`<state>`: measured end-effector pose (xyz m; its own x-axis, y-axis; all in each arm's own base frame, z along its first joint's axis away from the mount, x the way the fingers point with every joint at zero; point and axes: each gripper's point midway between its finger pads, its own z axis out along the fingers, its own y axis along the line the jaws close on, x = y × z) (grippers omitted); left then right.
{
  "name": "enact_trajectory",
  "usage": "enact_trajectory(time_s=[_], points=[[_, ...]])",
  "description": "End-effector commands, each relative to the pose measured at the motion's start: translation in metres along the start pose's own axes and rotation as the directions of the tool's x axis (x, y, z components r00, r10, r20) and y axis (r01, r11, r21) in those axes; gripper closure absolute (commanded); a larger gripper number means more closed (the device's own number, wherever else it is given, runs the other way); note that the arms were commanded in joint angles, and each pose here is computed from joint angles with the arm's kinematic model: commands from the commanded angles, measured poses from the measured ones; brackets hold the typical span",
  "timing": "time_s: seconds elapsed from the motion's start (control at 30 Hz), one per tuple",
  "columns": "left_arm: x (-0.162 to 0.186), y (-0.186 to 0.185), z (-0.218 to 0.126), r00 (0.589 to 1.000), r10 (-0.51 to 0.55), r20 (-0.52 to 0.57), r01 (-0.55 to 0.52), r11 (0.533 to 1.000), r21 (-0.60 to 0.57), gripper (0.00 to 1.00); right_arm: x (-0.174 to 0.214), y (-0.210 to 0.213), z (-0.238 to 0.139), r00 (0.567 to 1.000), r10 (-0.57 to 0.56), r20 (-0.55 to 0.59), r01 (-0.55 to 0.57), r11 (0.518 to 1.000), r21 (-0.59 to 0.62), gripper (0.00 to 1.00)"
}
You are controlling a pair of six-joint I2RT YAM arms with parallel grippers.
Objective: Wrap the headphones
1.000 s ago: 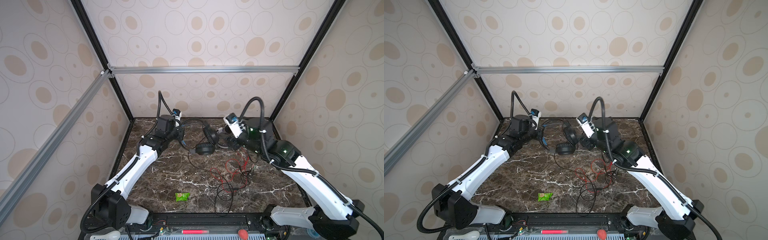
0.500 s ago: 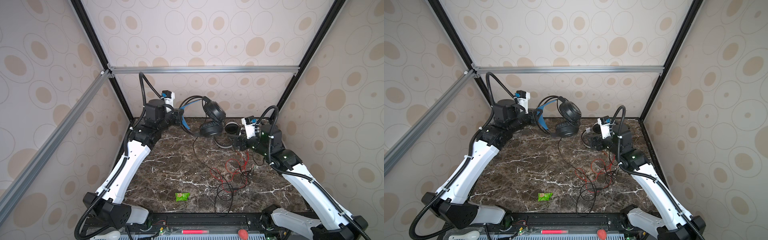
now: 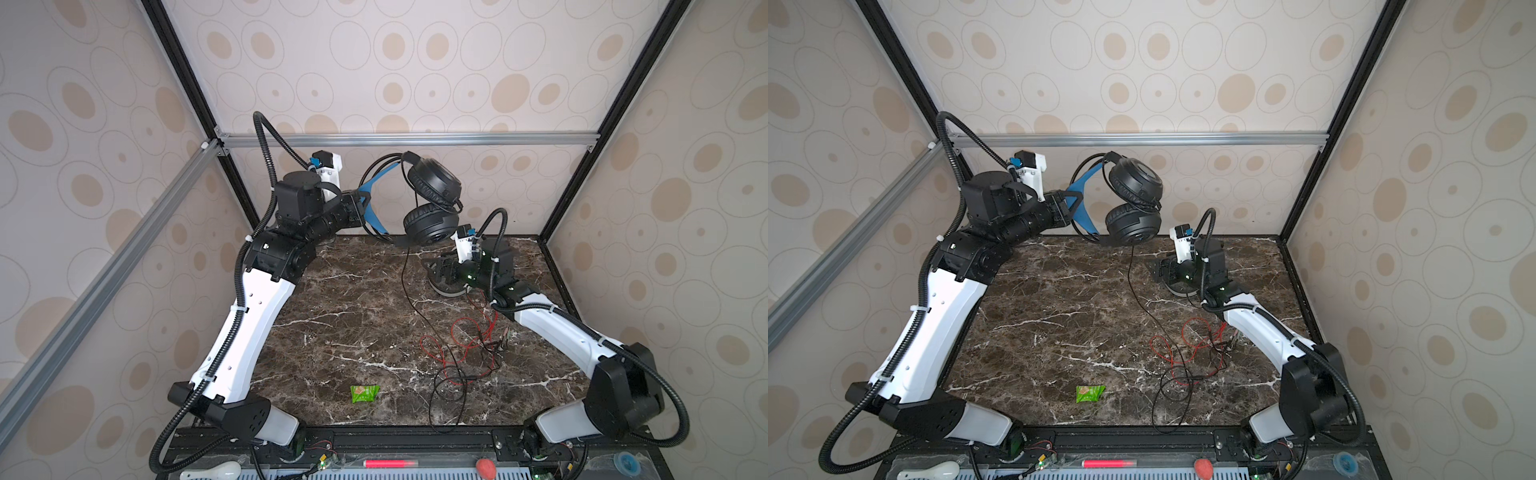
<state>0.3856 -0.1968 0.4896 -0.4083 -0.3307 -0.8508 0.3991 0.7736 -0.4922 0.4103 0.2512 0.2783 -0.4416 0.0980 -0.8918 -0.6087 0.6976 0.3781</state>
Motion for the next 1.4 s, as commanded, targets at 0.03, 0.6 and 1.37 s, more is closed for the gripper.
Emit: enact_trajectory(time_s=[0.03, 0.6, 1.37], points=[[-0.022, -0.025, -0.011, 0.997, -0.061, 0.052, 0.057, 0.995, 0.076, 1.0, -0.041, 0.02, 0.014, 0.992, 0.014, 0.123, 0.002, 0.992, -0.129, 0.13], [-0.023, -0.035, 0.005, 0.994, -0.099, 0.039, 0.094, 0.989, 0.118, 1.0, -0.015, -0.006, 0.054, 0.991, 0.096, 0.097, -0.084, 0.989, -0.122, 0.14], [-0.042, -0.026, 0.012, 0.974, -0.187, 0.129, 0.178, 0.981, 0.08, 1.0, 0.099, -0.011, 0.086, 0.969, 0.22, -0.114, -0.237, 0.958, -0.159, 0.75]])
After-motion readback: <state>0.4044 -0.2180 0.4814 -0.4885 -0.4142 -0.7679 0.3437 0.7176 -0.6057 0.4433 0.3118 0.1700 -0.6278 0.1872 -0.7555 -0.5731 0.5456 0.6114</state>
